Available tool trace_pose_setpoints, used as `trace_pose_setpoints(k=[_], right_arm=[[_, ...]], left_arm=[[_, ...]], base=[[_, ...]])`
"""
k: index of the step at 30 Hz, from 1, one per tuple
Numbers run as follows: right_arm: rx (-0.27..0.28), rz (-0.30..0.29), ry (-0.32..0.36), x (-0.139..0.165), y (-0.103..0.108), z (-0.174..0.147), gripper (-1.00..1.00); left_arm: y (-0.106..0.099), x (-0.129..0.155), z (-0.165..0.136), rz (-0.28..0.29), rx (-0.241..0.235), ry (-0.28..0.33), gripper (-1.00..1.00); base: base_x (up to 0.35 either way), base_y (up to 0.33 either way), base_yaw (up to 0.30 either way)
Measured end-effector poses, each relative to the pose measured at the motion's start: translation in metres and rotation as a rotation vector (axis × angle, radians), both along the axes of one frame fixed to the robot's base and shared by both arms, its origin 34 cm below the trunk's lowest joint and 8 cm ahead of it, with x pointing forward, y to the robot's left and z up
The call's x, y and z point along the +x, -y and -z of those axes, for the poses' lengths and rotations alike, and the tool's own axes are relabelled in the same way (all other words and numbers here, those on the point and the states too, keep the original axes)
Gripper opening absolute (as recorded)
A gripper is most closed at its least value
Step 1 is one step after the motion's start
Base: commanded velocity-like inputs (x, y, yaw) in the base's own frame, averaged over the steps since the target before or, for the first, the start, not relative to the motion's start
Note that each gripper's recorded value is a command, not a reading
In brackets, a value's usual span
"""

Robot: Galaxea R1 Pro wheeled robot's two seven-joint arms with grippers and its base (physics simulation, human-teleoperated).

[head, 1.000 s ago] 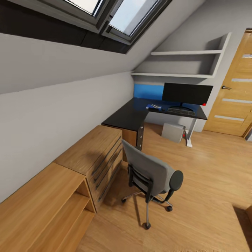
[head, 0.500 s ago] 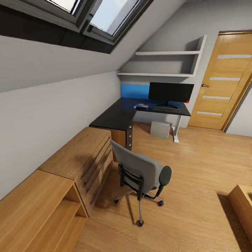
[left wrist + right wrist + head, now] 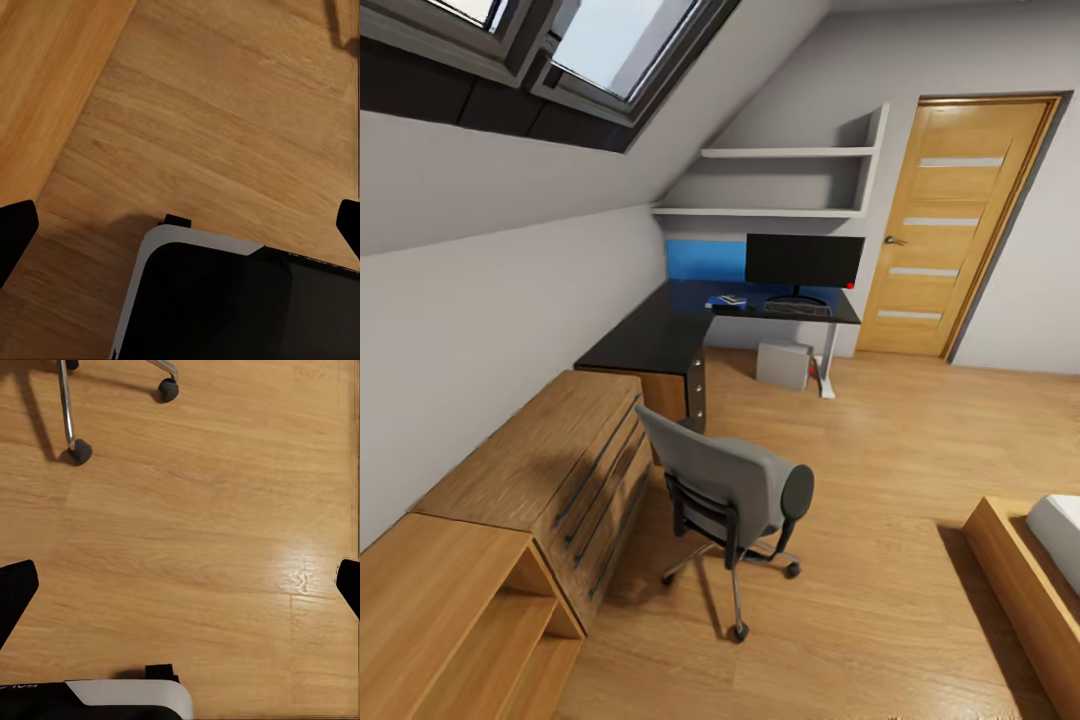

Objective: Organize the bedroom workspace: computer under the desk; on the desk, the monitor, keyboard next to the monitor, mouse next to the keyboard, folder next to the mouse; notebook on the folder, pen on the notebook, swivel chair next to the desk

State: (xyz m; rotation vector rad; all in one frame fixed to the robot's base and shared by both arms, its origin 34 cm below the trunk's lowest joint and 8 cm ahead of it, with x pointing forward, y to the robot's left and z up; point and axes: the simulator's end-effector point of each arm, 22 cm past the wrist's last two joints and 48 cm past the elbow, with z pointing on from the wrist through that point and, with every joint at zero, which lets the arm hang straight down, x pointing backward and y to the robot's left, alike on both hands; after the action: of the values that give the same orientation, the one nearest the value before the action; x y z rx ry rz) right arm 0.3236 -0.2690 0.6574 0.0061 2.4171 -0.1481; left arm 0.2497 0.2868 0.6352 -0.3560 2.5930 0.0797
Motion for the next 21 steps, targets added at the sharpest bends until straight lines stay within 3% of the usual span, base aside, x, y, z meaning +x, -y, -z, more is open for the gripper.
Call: trace_pose_setpoints(k=[15,21], right_arm=[[0.001,0.000,0.000,0.0000,-0.0008,0.0000,1.00],[0.001,-0.001,0.000,0.0000,-0.0011,0.0001,1.00]], left_arm=[[0.0001,0.0000,0.0000,0.000,0.000,0.000,1.00],[0.0002,0.0001,-0.0001,0.000,0.000,0.001,1.00]], base=[[0.000,0.000,-0.250],[0.000,0.078,-0.115]])
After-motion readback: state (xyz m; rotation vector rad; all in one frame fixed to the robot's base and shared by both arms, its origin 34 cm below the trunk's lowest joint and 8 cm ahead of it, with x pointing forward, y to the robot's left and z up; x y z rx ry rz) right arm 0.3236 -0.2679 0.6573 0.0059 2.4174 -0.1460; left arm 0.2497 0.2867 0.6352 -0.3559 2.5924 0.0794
